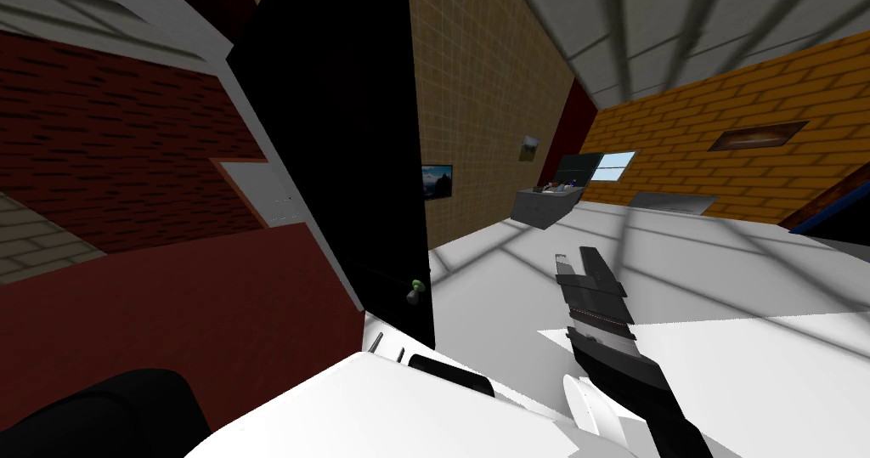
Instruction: Push the door open
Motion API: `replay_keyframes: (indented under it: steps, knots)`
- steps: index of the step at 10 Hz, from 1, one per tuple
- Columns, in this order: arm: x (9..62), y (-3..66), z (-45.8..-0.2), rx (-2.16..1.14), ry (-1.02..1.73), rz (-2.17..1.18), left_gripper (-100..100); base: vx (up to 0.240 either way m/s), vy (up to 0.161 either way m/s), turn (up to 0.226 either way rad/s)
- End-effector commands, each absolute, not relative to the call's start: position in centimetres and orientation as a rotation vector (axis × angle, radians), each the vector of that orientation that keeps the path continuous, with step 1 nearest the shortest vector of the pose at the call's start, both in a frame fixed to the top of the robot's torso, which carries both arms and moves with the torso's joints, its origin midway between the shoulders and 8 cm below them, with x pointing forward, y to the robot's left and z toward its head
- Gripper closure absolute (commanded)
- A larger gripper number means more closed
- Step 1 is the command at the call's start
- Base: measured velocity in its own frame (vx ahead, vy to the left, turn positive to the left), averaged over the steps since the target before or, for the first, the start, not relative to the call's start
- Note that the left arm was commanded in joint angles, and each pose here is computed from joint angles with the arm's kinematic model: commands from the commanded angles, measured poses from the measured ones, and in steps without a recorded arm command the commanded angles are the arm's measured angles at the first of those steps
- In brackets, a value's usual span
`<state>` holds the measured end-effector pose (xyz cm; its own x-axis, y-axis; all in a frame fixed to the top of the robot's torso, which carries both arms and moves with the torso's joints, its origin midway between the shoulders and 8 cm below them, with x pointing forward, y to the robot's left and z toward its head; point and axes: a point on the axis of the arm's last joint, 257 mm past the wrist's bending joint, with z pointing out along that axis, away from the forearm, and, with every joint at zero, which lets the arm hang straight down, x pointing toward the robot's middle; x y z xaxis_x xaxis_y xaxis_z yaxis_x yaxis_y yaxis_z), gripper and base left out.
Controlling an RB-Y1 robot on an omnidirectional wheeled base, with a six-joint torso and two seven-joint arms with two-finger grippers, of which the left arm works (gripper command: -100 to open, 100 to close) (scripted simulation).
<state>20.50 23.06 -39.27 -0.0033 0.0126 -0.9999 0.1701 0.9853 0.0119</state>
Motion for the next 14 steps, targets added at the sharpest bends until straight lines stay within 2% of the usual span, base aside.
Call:
replay_keyframes:
  steps: [1,9,10,14]
  knots:
    - [20.5,23.1,-39.3,0.144,1.571,-0.125,-100,-0.003,-0.059,0.02]
    - [22.3,24.4,-39.3,0.146,1.577,-0.097,-100,0.191,-0.034,-0.029]
    - [22.3,24.4,-39.3,0.146,1.577,-0.097,100,-0.007,0.001,0.007]
    - [22.3,24.4,-39.3,0.146,1.577,-0.097,100,-0.024,0.004,-0.001]
